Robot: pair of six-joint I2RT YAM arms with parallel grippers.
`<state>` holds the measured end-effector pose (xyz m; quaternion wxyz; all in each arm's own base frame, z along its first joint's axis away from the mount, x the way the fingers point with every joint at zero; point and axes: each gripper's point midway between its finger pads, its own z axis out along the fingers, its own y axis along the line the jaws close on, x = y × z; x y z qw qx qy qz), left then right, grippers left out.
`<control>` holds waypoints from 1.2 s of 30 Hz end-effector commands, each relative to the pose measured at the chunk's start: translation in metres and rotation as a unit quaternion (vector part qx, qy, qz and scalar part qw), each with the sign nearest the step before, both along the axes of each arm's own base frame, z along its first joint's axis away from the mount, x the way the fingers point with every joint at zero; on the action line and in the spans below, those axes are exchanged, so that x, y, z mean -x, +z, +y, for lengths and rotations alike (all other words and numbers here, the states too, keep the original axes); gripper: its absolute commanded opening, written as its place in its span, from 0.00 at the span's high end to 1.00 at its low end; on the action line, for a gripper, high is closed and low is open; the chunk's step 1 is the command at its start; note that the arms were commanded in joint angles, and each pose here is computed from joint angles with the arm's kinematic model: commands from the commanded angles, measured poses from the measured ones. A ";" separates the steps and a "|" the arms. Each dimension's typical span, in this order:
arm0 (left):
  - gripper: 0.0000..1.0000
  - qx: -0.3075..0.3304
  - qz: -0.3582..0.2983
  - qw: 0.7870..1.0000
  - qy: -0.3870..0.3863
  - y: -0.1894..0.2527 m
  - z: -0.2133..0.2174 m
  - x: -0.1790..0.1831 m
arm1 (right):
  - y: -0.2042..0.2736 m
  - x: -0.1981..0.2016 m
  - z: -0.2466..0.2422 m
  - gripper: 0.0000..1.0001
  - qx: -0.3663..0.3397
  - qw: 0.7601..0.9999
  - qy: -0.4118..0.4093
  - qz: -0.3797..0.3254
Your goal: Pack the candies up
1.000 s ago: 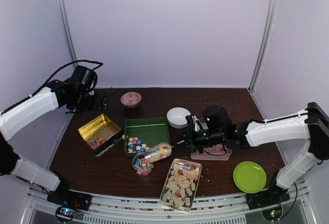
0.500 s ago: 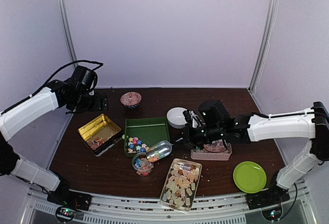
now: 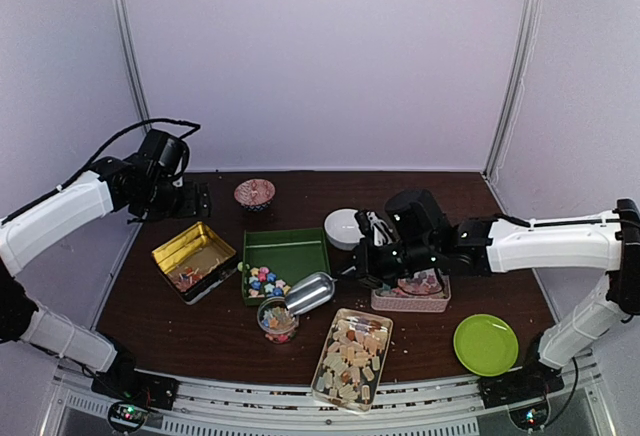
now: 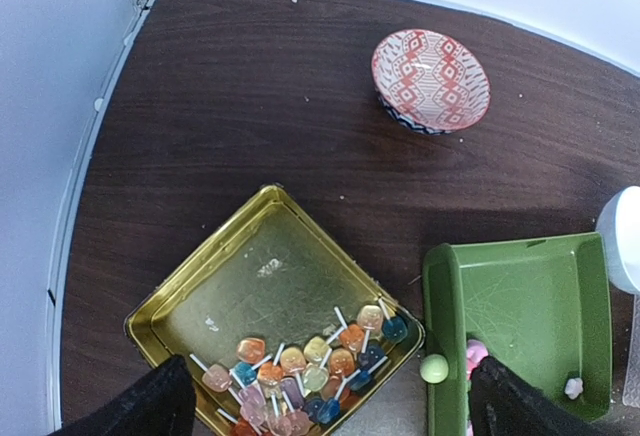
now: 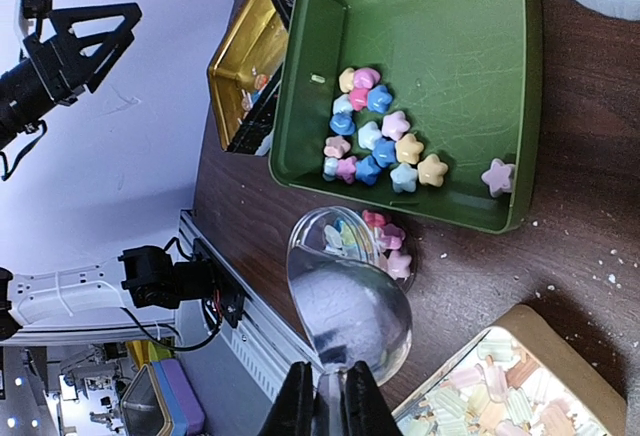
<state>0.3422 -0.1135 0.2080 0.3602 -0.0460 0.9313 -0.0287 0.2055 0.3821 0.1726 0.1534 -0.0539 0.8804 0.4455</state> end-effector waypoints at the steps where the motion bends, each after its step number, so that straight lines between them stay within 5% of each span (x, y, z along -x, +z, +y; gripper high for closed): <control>1: 0.02 0.013 -0.041 0.999 0.026 0.017 0.011 0.002 | 0.055 -0.009 -0.002 1.00 -0.060 0.997 -0.013 -0.050; 6: 0.02 0.129 -0.128 0.981 -0.067 0.046 -0.023 0.018 | 0.091 -0.019 -0.022 1.00 -0.108 0.985 -0.037 -0.130; 11: 0.03 0.288 -0.218 0.907 -0.215 0.093 -0.081 0.051 | 0.137 -0.001 -0.036 1.00 -0.174 0.956 -0.002 -0.234; 24: 0.02 0.354 -0.250 0.746 -0.506 0.144 -0.194 0.156 | 0.177 0.039 -0.081 1.00 -0.208 0.889 0.031 -0.407; 36: 0.13 0.367 -0.211 0.729 -0.538 0.138 -0.229 0.156 | 0.198 0.053 -0.080 1.00 -0.271 0.871 0.049 -0.408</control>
